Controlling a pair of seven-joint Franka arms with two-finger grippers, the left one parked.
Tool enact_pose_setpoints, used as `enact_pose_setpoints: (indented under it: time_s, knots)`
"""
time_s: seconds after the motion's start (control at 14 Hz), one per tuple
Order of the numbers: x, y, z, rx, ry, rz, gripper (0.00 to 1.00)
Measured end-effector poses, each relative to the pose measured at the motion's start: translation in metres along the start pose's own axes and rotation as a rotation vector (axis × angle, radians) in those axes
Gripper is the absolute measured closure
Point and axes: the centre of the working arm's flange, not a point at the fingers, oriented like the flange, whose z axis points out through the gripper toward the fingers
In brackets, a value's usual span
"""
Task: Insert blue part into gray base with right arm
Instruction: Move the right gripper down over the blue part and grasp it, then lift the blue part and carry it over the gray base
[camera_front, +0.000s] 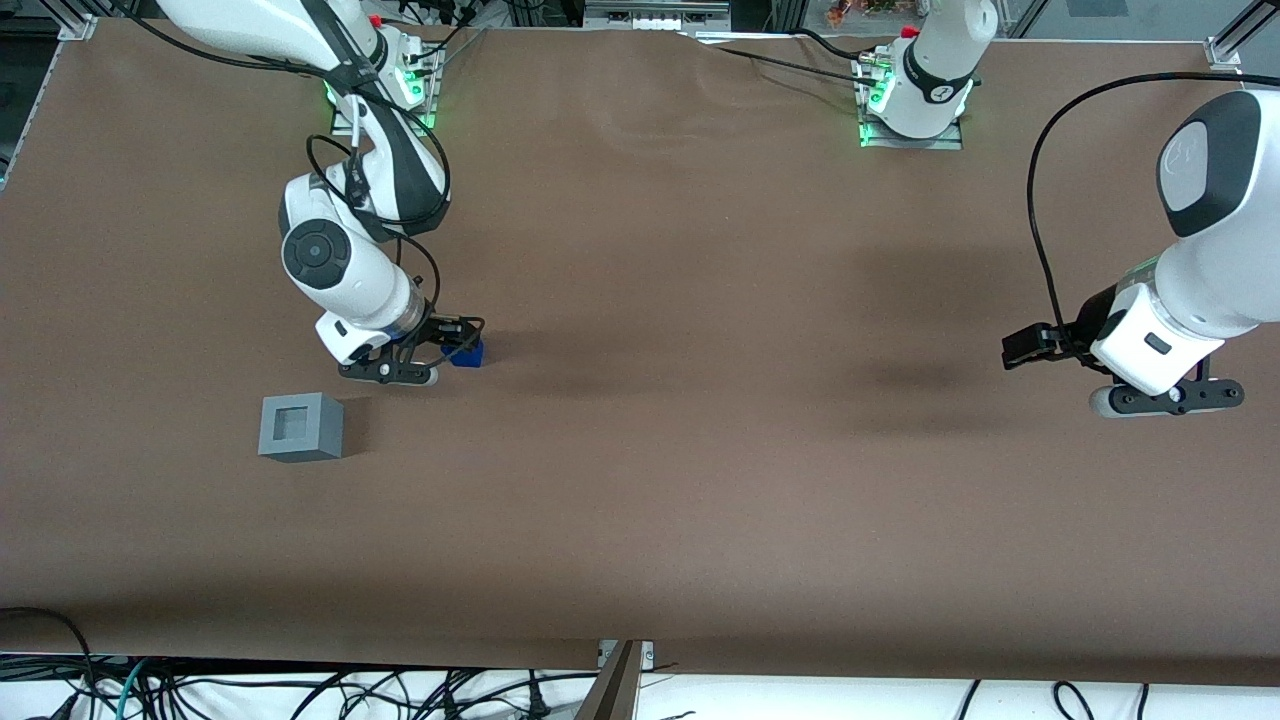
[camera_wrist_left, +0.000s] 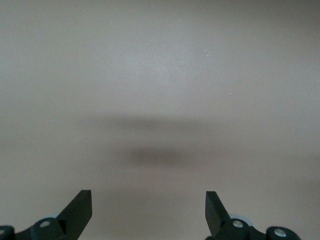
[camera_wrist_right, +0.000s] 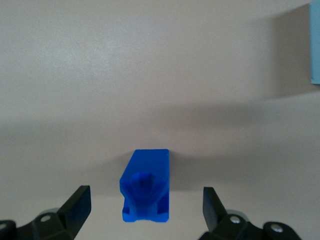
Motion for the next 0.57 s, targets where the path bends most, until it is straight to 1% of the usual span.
enact_pose_setpoints:
  time_s: [0.07,0.29,0.5,0.57]
  knots:
    - [-0.001,-0.002,0.005,0.000,-0.002,-0.004,0.01]
    - [-0.008,-0.009,0.020,-0.010,-0.023,-0.020,0.01]
    - [-0.011,-0.014,0.032,-0.019,-0.028,-0.036,0.04]
    - [-0.012,-0.013,0.037,-0.026,-0.030,-0.042,0.10]
